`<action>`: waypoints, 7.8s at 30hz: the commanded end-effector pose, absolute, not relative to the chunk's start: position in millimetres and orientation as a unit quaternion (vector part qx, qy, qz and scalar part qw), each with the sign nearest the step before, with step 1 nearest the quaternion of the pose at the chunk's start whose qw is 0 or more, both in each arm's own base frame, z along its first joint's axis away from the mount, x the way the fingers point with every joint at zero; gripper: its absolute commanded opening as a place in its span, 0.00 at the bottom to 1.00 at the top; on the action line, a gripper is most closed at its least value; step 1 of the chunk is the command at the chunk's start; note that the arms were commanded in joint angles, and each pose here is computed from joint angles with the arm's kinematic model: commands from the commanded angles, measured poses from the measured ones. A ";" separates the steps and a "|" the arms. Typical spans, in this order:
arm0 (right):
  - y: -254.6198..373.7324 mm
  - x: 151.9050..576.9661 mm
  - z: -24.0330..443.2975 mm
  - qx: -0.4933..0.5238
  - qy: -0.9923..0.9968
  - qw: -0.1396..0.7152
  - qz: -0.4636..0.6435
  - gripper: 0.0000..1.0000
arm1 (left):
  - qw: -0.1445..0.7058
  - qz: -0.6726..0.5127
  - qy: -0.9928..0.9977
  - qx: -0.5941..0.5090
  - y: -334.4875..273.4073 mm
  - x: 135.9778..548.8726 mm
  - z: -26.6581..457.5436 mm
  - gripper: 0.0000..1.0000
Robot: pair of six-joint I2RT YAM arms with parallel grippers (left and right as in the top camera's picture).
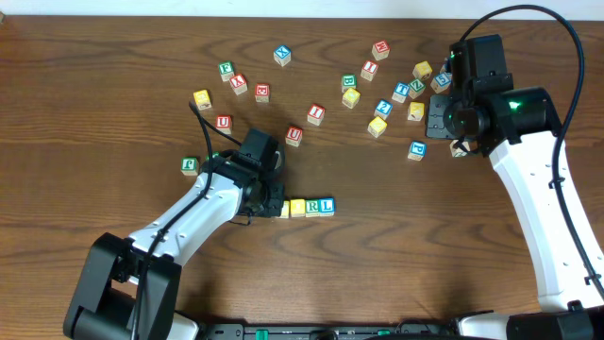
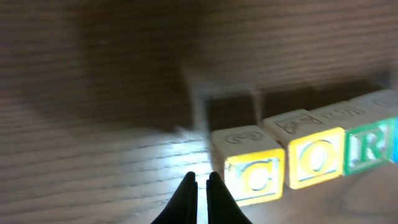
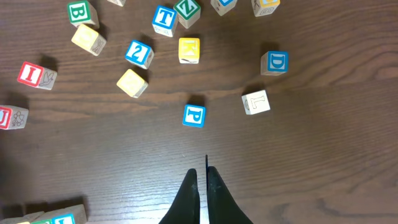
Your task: Spell out CORL
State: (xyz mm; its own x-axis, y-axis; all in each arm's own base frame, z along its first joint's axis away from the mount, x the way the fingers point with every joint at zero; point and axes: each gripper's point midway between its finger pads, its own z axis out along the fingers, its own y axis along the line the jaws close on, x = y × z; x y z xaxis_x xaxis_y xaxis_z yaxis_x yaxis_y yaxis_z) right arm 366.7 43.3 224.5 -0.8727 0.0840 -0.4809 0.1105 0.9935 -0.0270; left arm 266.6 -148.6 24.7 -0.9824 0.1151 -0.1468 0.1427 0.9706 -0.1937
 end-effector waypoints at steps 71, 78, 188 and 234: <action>41.7 364.5 228.5 0.051 0.967 0.247 -0.026 0.01 | 0.046 -0.140 0.988 0.054 -157.3 249.7 7.8 0.07; 41.7 364.6 228.6 0.051 0.967 0.247 -0.026 0.01 | 0.049 -0.141 0.987 0.056 -157.9 251.1 8.1 0.07; 37.7 362.7 227.7 0.048 0.968 0.243 -0.038 0.01 | 0.095 -0.132 0.984 0.070 -211.9 308.3 35.3 0.08; 37.7 362.6 227.7 0.048 0.968 0.243 -0.038 0.01 | 0.071 -0.114 0.988 0.082 -215.3 295.3 22.2 0.08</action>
